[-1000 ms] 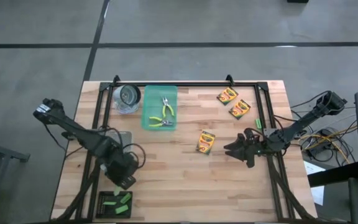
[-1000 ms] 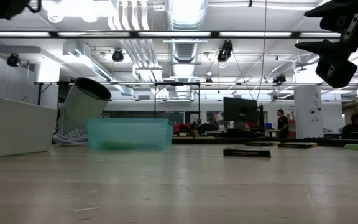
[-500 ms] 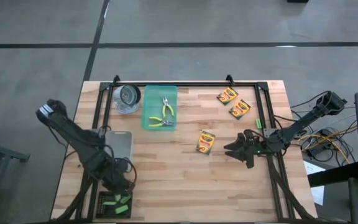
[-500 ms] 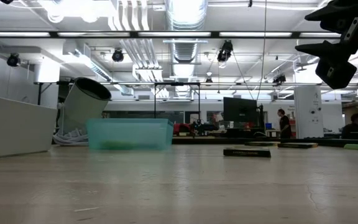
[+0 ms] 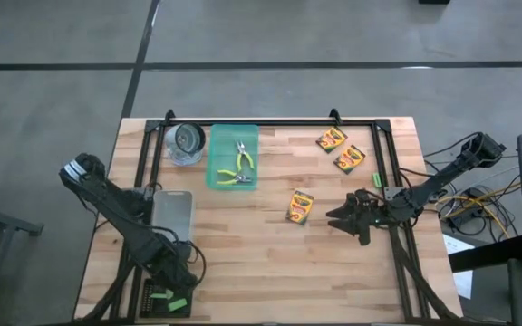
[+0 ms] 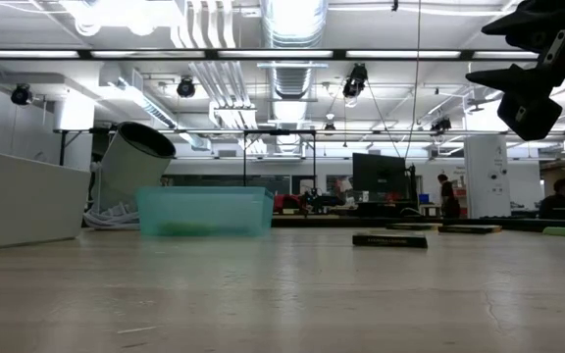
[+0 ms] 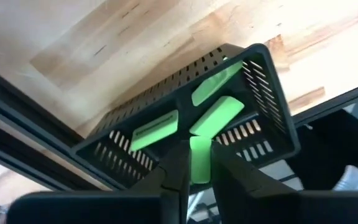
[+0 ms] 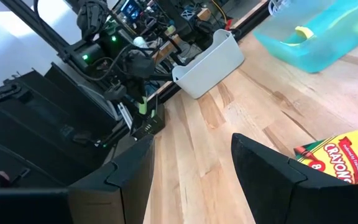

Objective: Pick & Place School Supplies
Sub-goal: Put the green eraser into the black bin

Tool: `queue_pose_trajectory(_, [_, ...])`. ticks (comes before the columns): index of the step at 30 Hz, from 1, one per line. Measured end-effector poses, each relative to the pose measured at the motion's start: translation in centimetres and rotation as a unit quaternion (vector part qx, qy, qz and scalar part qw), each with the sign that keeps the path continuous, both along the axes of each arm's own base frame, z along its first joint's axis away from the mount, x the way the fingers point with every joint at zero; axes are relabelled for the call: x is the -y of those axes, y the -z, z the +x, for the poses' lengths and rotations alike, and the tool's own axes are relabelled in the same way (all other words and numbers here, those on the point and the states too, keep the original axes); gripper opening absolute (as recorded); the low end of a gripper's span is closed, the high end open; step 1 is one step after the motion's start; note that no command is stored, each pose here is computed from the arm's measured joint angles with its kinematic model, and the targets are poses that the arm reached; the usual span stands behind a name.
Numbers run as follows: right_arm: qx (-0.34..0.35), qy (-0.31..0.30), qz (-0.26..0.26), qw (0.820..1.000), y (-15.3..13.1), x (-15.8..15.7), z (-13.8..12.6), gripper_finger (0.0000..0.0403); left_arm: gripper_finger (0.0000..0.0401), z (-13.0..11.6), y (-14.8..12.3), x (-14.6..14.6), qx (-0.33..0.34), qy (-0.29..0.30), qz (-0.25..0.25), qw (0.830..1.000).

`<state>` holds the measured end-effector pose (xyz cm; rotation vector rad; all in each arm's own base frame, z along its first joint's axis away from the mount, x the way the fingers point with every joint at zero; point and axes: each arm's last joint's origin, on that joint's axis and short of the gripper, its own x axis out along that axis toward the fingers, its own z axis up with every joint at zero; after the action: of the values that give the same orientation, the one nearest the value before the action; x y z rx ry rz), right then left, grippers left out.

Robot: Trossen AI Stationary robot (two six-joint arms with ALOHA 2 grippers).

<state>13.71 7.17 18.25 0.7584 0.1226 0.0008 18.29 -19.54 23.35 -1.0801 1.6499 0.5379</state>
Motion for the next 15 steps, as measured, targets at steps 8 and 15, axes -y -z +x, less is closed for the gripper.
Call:
queue_pose_trajectory(8, [-0.008,0.0,-0.004,1.0,0.2,0.0,0.0,0.0206,0.0061,0.4,1.5,0.6,-0.024,0.009,0.016,1.0])
queue_pose_trajectory(15, [-0.011,-0.001,-0.007,1.0,0.3,0.0,0.0,0.0206,0.0062,0.5,2.5,1.1,-0.071,0.02,-0.002,0.997])
